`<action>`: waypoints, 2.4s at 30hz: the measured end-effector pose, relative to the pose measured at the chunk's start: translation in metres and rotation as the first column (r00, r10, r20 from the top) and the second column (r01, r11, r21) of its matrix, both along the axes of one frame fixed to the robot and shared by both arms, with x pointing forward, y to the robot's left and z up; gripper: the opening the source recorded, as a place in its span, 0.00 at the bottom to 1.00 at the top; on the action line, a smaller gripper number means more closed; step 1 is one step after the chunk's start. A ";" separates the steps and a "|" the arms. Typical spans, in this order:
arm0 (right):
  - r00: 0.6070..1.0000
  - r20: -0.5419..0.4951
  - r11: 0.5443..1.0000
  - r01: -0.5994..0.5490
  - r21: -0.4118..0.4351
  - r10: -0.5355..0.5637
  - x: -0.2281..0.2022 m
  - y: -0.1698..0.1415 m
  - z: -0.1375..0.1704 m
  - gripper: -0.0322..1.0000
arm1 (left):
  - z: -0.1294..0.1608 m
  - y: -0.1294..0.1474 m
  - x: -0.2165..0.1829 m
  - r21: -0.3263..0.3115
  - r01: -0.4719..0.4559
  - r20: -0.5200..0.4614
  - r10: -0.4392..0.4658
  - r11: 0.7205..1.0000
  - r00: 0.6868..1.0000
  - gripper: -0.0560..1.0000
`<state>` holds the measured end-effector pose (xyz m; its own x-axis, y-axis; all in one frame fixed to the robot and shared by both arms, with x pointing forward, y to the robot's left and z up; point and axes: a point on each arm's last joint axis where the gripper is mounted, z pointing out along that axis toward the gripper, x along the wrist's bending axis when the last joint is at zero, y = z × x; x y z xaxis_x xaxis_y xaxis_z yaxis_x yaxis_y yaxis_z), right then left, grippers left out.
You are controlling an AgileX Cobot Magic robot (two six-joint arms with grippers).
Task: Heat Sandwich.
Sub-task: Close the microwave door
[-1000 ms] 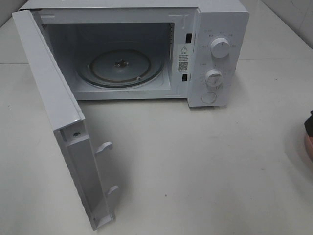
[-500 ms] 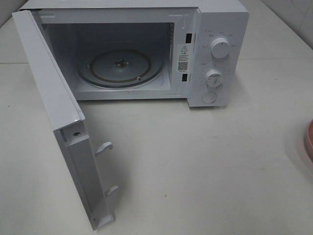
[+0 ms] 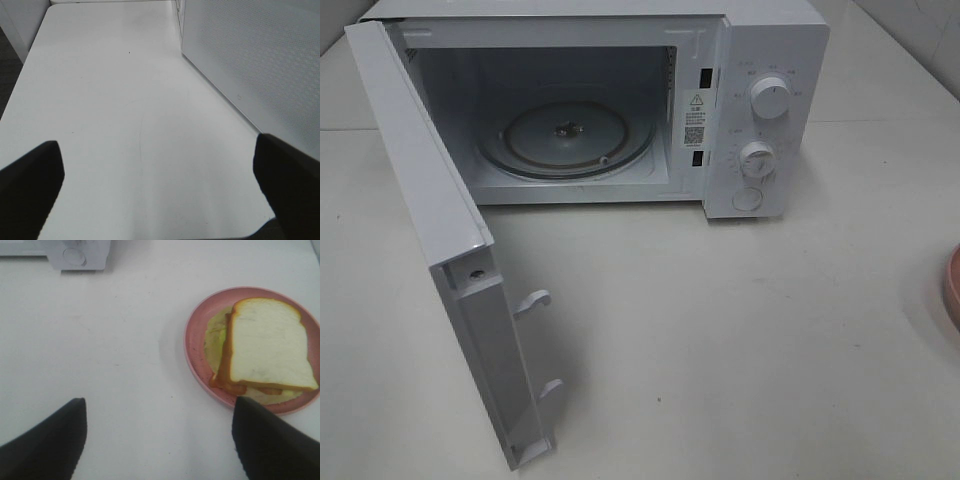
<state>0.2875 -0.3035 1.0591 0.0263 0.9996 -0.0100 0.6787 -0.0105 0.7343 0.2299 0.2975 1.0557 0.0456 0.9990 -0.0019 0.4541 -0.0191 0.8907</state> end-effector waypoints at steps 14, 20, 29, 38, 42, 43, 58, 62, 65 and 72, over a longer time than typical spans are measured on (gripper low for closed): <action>0.969 0.212 0.992 0.124 0.018 -0.125 -0.038 -0.006 0.002 0.78 | 0.000 0.000 0.000 0.000 0.000 0.000 0.000 1.000 1.000 0.97; 0.969 0.228 0.995 0.098 -0.016 -0.092 -0.054 -0.004 -0.011 0.78 | 0.000 0.000 0.000 0.000 0.000 0.000 0.000 1.000 1.000 0.97; 0.970 0.234 0.997 0.069 -0.018 -0.062 -0.055 -0.002 -0.011 0.78 | 0.000 0.000 0.000 0.000 0.000 0.000 0.000 1.000 1.000 0.97; 0.970 0.234 0.998 0.067 -0.021 -0.060 -0.055 -0.002 -0.011 0.76 | 0.000 0.000 0.000 0.000 0.000 0.000 0.000 1.000 1.000 0.97; 0.970 0.234 0.998 0.067 -0.021 -0.060 -0.055 -0.002 -0.011 0.76 | 0.000 0.000 0.000 0.000 0.000 0.000 0.000 1.000 1.000 0.97; 0.970 0.234 0.998 0.067 -0.021 -0.060 -0.055 -0.002 -0.011 0.76 | 0.000 0.000 0.000 0.000 0.000 0.000 0.000 1.000 1.000 0.97; 0.970 0.234 0.998 0.067 -0.022 -0.060 -0.055 -0.002 -0.011 0.76 | 0.000 0.000 0.000 0.000 0.000 0.000 0.000 1.000 1.000 0.97; 0.970 0.234 0.998 0.067 -0.022 -0.060 -0.055 -0.002 -0.011 0.76 | 0.000 0.000 0.000 0.000 0.000 0.000 0.000 1.000 1.000 0.97; 0.970 0.234 0.998 0.067 -0.022 -0.060 -0.055 -0.002 -0.011 0.76 | 0.000 0.000 0.000 0.000 0.000 0.000 0.000 1.000 1.000 0.97; 0.970 0.234 0.998 0.067 -0.022 -0.060 -0.055 -0.002 -0.011 0.76 | 0.000 0.000 0.000 0.000 0.000 0.000 0.000 1.000 1.000 0.97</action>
